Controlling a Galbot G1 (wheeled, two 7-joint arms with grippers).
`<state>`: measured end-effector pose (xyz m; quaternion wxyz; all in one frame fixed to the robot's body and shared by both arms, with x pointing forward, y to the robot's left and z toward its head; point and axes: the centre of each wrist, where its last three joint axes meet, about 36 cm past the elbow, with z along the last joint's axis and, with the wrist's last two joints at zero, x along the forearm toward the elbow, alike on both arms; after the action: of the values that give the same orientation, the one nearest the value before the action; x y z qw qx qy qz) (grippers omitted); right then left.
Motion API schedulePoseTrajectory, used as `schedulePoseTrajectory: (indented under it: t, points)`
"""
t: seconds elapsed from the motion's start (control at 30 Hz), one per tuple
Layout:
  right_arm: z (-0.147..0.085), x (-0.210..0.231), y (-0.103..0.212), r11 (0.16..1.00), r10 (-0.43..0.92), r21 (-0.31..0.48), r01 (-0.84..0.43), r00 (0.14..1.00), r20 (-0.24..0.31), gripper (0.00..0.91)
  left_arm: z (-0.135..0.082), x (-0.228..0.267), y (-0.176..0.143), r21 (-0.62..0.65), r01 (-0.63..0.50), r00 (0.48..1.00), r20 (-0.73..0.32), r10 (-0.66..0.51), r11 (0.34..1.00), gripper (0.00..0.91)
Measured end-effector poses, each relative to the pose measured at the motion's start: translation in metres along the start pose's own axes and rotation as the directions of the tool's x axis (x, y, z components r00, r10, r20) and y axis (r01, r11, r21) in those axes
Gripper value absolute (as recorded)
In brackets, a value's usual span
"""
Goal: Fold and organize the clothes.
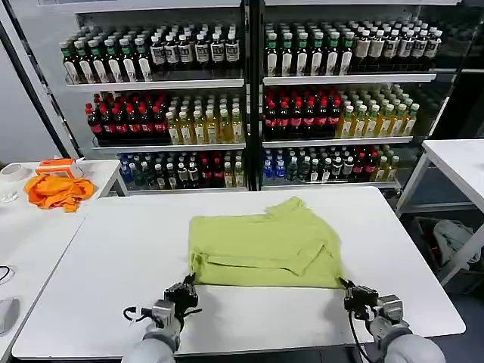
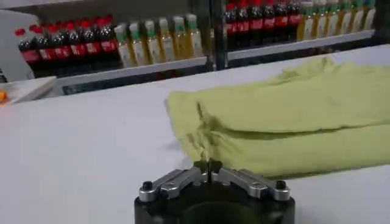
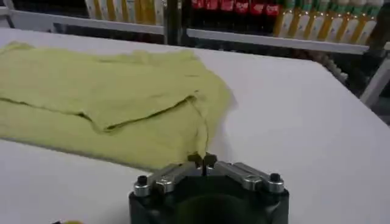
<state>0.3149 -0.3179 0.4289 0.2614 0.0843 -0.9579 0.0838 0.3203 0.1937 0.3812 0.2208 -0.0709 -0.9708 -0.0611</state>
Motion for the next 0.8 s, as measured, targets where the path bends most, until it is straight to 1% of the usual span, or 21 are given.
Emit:
schedulePoseTrajectory:
  t: [0.2, 0.23, 0.27, 0.3, 0.33, 0.37, 0.4, 0.53, 0.67, 0.8]
  points:
    - [0.004, 0.031, 0.003, 0.999, -0.005, 0.042, 0.006, 1.0, -0.022, 0.0, 0.004, 0.042, -0.01, 0.011, -0.014, 1.0, -0.002, 0.014, 1.0, 0.02]
    - [0.005, 0.035, 0.003, 0.999, -0.004, 0.049, 0.005, 1.0, -0.027, 0.06, 0.005, 0.049, -0.012, 0.013, -0.016, 1.0, -0.004, 0.016, 1.0, 0.02]
    - [0.005, 0.038, 0.004, 0.998, -0.004, 0.056, 0.005, 0.999, -0.032, 0.06, 0.006, 0.055, -0.013, 0.014, -0.017, 1.0, -0.007, 0.017, 1.0, 0.02]
    - [0.006, 0.04, 0.005, 0.998, -0.004, 0.061, 0.006, 0.999, -0.037, 0.907, 0.007, 0.062, -0.015, 0.014, -0.017, 1.0, -0.011, 0.017, 1.0, 0.071]
    - [0.006, 0.043, 0.006, 0.998, -0.005, 0.066, 0.008, 0.999, -0.042, 0.907, 0.008, 0.068, -0.016, 0.011, -0.017, 1.0, -0.016, 0.017, 1.0, 0.262]
    - [0.006, 0.045, 0.006, 0.997, -0.006, 0.071, 0.009, 0.999, -0.045, 0.907, 0.009, 0.074, -0.017, 0.008, -0.018, 1.0, -0.022, 0.018, 1.0, 0.554]
    - [0.005, 0.047, 0.007, 0.997, -0.006, 0.076, 0.01, 0.999, -0.047, 0.907, 0.01, 0.079, -0.018, 0.006, -0.019, 0.999, -0.029, 0.02, 1.0, 0.907]
    - [-0.003, 0.054, 0.007, 0.995, -0.005, 0.096, 0.007, 1.0, -0.03, 0.907, 0.011, 0.097, -0.018, -0.004, -0.024, 0.998, -0.052, 0.023, 1.0, 0.907]
    - [-0.015, 0.057, 0.004, 0.994, 0.004, 0.107, -0.005, 1.0, 0.006, 0.907, 0.006, 0.107, -0.013, -0.019, -0.017, 0.998, -0.054, 0.016, 1.0, 0.907]
    - [-0.028, 0.053, 0.0, 0.995, 0.011, 0.1, -0.015, 0.999, 0.048, 0.907, -0.002, 0.109, -0.002, -0.032, 0.005, 0.999, -0.042, -0.006, 0.999, 0.907]
